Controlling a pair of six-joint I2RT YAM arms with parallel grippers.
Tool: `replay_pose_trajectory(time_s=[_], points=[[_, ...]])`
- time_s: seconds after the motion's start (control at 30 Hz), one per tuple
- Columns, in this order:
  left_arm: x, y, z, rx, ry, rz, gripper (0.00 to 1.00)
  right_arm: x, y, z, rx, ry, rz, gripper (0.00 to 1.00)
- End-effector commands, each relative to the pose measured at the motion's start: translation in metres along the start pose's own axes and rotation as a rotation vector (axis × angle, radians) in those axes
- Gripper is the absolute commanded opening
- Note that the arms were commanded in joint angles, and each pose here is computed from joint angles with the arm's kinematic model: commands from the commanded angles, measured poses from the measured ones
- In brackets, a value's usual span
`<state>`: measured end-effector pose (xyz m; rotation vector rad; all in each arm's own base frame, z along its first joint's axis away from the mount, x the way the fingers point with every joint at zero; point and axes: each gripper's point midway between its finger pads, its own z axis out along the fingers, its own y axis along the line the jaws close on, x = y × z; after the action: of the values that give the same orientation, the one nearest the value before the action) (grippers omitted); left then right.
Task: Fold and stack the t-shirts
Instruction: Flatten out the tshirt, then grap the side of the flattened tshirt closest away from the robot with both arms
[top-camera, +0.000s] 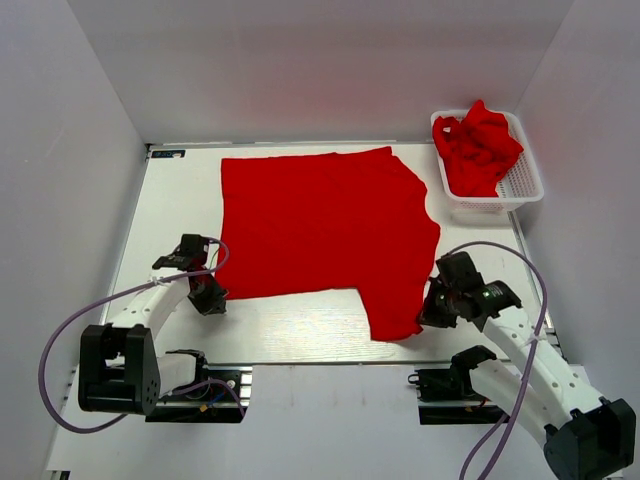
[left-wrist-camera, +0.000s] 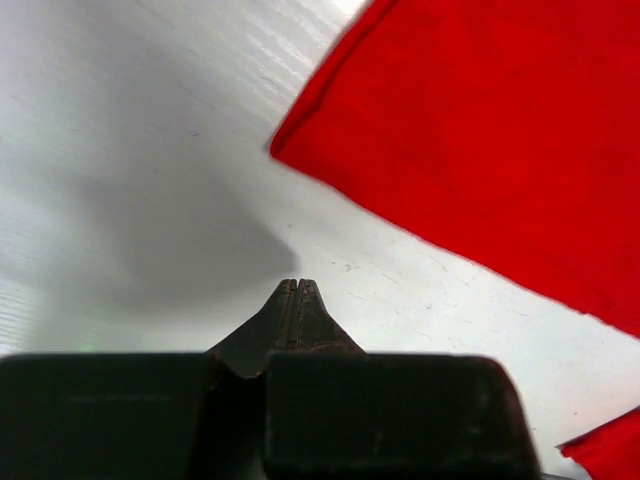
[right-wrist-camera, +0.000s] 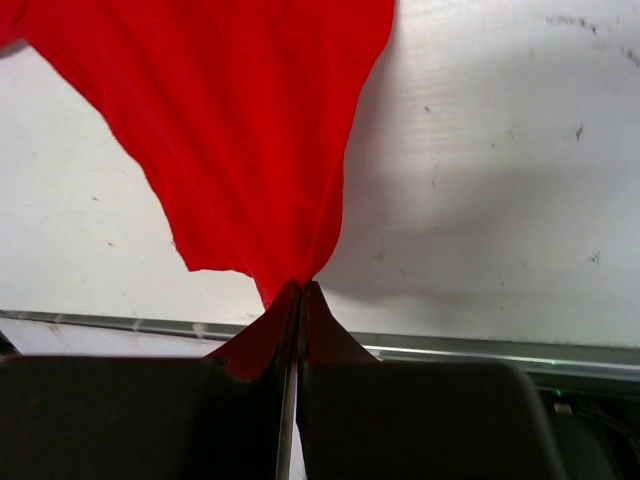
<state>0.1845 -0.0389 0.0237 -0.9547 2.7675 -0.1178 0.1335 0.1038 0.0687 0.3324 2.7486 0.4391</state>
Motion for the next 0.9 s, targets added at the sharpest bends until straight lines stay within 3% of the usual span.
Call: replay_pose_trajectory(time_s=[0.0,0.03,0.07,0.13,0.17,0.27,0.6,0.8,0.87], points=[[-0.013,-0.018,-0.011,0.071,-0.042,0.004,0.00,0.007,-0.002,-0.008,0.022,0.046,-0.015,0.00],[-0.020,-0.024,-0.015,0.089,-0.062,0.004,0.11,0.006,0.000,-0.006,0.017,0.050,-0.018,0.00],[-0.026,-0.027,-0.017,0.096,-0.084,0.004,0.32,0.003,0.002,-0.005,0.011,0.043,-0.021,0.00],[-0.039,-0.033,-0.024,0.105,-0.132,0.001,0.39,0.001,0.001,-0.005,0.025,0.046,-0.033,0.00],[-0.045,-0.035,-0.026,0.112,-0.160,0.012,0.54,0.001,0.000,-0.004,0.033,0.048,-0.036,0.00],[-0.062,-0.030,-0.032,0.084,-0.235,0.001,0.69,-0.002,-0.002,-0.004,0.047,0.039,-0.039,0.00],[-0.066,-0.020,0.004,-0.002,-0.231,-0.014,0.72,-0.010,0.002,-0.006,0.048,0.024,-0.042,0.00],[-0.045,-0.007,0.028,-0.063,-0.130,-0.003,0.55,-0.018,-0.001,-0.007,0.074,-0.007,-0.041,0.00],[-0.033,0.001,0.034,-0.083,-0.103,-0.001,0.45,-0.019,-0.001,-0.008,0.074,-0.014,-0.044,0.00]])
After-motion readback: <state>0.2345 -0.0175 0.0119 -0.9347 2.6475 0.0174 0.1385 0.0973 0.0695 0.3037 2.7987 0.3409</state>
